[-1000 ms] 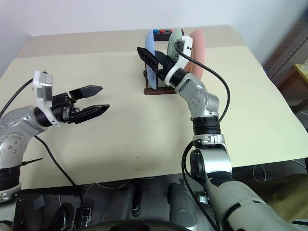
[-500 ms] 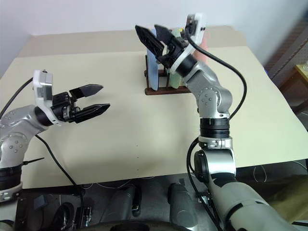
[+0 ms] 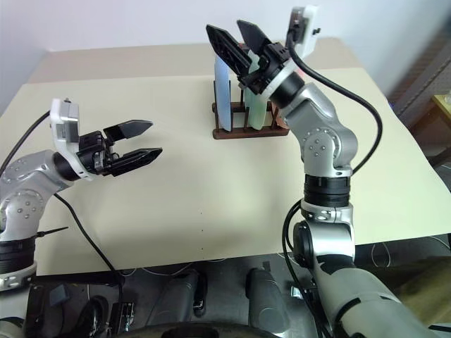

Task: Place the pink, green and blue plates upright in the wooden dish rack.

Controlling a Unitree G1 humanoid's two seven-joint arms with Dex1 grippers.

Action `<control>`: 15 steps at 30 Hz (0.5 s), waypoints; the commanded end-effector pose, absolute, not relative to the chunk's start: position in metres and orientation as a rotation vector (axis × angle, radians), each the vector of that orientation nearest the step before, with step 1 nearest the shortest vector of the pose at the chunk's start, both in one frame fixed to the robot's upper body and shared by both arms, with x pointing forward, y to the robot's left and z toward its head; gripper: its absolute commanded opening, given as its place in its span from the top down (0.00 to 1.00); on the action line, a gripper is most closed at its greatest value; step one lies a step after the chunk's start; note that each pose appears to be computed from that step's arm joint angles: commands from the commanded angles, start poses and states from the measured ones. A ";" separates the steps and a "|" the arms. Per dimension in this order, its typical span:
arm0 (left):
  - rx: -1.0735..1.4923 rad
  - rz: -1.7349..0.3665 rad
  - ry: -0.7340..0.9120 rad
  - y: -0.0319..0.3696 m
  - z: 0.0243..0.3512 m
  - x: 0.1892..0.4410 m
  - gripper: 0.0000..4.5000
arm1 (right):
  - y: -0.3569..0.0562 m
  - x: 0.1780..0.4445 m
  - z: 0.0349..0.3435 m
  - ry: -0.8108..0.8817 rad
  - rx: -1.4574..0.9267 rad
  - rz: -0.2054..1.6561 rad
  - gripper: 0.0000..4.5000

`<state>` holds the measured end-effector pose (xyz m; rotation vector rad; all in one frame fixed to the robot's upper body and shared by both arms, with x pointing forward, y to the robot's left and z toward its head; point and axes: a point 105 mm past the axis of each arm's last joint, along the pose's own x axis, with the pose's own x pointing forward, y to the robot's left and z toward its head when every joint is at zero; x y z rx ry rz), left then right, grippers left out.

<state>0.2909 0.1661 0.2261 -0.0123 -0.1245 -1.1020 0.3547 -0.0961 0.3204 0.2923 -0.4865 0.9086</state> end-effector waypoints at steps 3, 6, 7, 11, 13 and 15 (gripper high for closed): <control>0.095 -1.055 -0.182 0.176 0.238 0.296 0.01 | -0.132 0.325 0.299 -0.489 0.016 0.901 0.00; 0.152 -1.035 -0.193 0.181 0.237 0.304 0.01 | -0.145 0.307 0.277 -0.396 -0.108 0.951 0.00; 0.165 -1.031 -0.195 0.182 0.237 0.307 0.01 | -0.145 0.304 0.275 -0.384 -0.132 0.964 0.00; 0.212 -1.027 -0.218 0.187 0.241 0.316 0.01 | -0.152 0.283 0.263 -0.343 -0.269 1.051 0.00; 0.221 -1.029 -0.217 0.189 0.241 0.319 0.01 | -0.156 0.278 0.255 -0.307 -0.295 1.081 0.00; 0.239 -1.021 -0.211 0.192 0.240 0.320 0.01 | -0.163 0.272 0.241 -0.252 -0.324 1.100 0.00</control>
